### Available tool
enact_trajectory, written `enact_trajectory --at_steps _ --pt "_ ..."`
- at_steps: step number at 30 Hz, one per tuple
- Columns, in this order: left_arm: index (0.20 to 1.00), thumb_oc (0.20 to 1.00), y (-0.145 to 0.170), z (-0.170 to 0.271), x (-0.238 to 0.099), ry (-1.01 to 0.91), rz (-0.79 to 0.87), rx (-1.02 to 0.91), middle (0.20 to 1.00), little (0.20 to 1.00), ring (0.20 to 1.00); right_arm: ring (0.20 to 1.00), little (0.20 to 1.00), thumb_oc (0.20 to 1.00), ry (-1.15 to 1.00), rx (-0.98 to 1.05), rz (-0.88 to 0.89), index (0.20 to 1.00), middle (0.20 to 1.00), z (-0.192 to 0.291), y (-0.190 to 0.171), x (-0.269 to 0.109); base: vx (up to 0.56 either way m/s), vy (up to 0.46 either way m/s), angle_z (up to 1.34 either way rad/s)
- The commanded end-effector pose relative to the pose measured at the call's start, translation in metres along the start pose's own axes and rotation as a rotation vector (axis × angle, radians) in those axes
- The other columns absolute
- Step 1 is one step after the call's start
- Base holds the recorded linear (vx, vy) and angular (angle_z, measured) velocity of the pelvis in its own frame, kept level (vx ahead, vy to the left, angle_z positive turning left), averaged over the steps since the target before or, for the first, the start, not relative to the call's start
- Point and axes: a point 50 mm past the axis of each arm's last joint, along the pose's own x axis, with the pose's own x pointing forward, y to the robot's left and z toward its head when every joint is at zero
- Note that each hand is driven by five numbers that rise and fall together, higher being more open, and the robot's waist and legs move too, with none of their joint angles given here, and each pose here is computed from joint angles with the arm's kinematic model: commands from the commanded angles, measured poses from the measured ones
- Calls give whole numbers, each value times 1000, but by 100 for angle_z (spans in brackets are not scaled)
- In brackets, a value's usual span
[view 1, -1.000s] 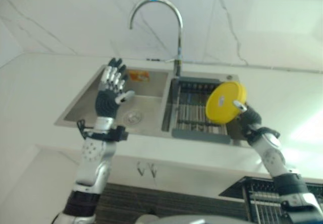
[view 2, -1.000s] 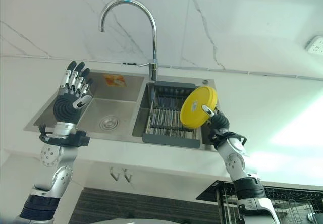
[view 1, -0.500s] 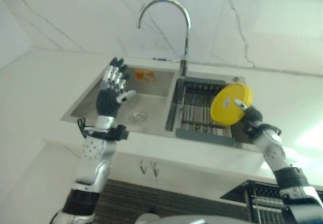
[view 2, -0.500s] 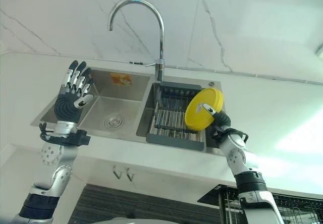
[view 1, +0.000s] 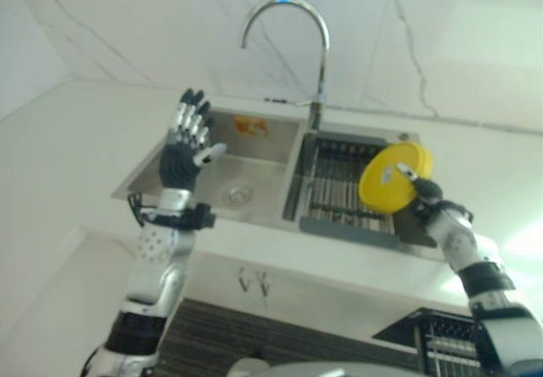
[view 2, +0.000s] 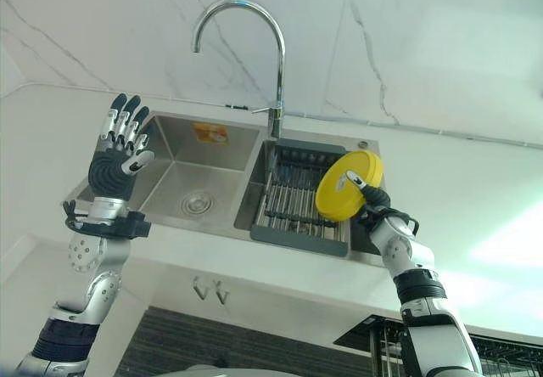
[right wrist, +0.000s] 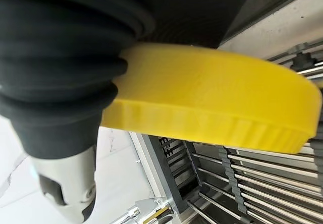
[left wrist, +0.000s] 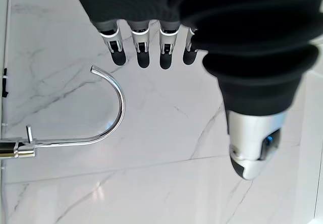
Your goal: Place the dishes in the dishwasher.
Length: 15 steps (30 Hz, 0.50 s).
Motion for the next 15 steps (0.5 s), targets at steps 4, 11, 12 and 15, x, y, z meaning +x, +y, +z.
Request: enact_trajectory --at_steps 4,11,12,15 --pt "1000 1000 -10 11 20 -61 -76 19 1000 1000 1000 200 200 200 -171 -9 25 200 200 55 16 10 0 0 0" --pt "1000 1000 -12 9 21 -54 -82 12 1000 1000 1000 200 200 200 -239 -87 -15 200 200 69 18 13 0 0 0" --pt "1000 1000 -11 9 21 -53 -80 13 1000 1000 1000 200 200 200 -239 -86 -13 200 200 68 19 13 0 0 0" --pt "1000 1000 -12 9 21 -50 -86 18 1000 1000 1000 200 200 200 -253 -91 -47 200 200 65 16 12 0 0 0"
